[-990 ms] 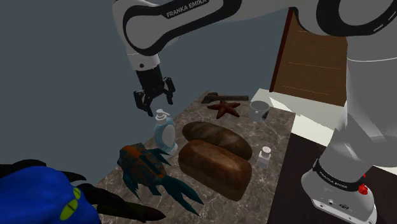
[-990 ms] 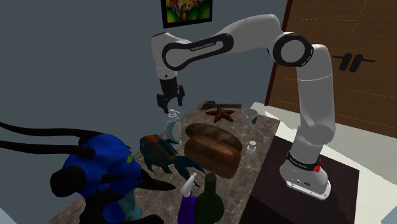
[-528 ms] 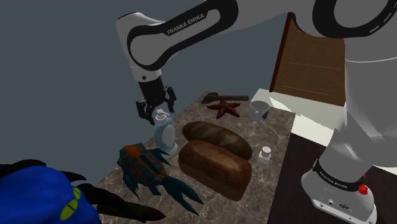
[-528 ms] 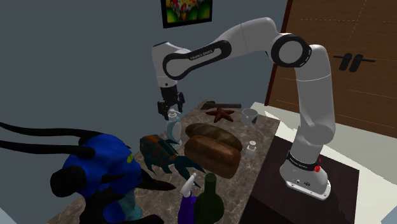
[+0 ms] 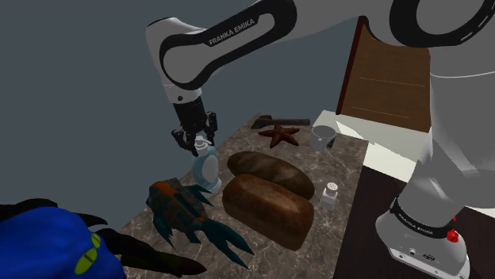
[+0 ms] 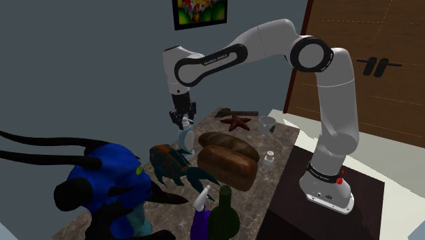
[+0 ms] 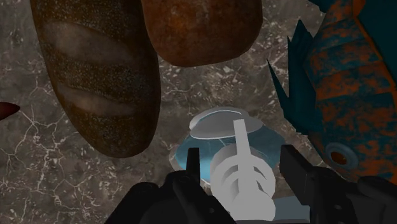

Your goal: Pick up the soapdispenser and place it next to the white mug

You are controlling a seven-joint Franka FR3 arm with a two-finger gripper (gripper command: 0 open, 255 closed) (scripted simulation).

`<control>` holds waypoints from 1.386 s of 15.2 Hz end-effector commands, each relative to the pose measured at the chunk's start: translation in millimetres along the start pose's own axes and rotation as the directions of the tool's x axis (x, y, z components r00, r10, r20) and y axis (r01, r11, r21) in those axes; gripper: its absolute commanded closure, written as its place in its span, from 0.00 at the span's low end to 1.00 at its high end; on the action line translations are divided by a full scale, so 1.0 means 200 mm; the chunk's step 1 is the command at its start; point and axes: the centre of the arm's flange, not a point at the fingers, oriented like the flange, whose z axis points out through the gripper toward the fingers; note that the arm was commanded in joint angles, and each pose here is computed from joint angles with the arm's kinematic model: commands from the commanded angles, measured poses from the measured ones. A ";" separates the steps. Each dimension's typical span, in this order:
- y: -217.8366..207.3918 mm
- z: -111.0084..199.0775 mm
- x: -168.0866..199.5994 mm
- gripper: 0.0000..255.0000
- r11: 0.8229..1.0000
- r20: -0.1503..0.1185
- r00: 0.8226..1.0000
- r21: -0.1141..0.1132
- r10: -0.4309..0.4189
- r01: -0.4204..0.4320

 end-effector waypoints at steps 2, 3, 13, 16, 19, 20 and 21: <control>0.00 0.00 0.00 1.00 1.000 0.000 1.000 0.000 0.000 0.000; 0.00 0.00 0.00 1.00 1.000 0.000 1.000 0.000 0.000 0.000; 0.00 -0.10 -0.01 1.00 1.000 0.000 1.000 0.000 0.000 0.000; 0.00 -0.18 -0.02 1.00 1.000 0.000 1.000 0.000 0.000 0.000; 0.00 -0.26 -0.03 1.00 1.000 0.000 1.000 0.000 0.000 0.000; 0.00 -0.29 -0.04 1.00 1.000 0.000 1.000 0.000 0.000 0.000; 0.00 -0.31 -0.04 1.00 1.000 0.000 1.000 0.000 0.000 0.000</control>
